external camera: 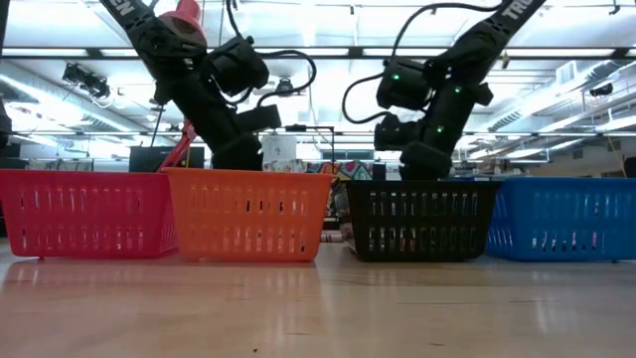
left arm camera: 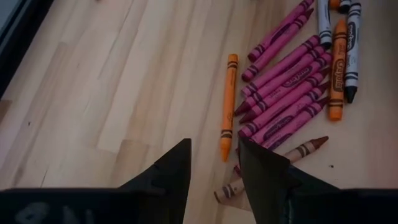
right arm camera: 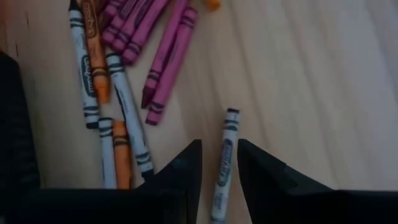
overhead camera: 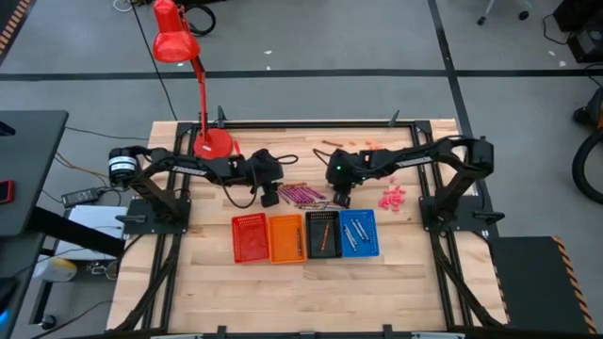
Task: Sort crayons
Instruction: Put the black crayon into the blue bin
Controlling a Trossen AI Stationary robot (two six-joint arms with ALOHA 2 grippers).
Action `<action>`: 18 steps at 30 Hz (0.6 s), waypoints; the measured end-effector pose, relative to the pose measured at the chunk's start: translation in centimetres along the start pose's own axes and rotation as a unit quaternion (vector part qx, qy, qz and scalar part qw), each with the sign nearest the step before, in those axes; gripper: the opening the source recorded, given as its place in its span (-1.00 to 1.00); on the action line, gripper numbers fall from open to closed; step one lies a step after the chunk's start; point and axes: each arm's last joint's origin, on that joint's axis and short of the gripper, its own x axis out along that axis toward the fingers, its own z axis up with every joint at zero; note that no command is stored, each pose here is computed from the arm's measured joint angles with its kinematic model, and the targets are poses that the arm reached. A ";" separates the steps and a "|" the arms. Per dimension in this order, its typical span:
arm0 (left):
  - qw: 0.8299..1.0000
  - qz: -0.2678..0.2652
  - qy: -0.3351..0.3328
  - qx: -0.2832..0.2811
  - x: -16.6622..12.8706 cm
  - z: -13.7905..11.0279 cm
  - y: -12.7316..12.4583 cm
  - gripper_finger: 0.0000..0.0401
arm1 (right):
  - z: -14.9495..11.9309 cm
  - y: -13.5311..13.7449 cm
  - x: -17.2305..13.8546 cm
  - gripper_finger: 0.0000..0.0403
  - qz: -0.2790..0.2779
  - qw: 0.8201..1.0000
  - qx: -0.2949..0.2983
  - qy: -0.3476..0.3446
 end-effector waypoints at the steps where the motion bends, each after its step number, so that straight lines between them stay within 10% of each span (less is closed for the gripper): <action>1: 1.000 0.000 0.000 -0.003 0.0 0.0 0.0 -0.28 | 0.0 0.1 0.2 -0.47 0.001 1.000 -0.001 0.004; 18: 1.000 -0.001 0.008 -0.021 0.0 -0.2 0.0 -0.28 | -1.0 0.2 1.3 -0.48 -0.033 0.998 -0.006 0.052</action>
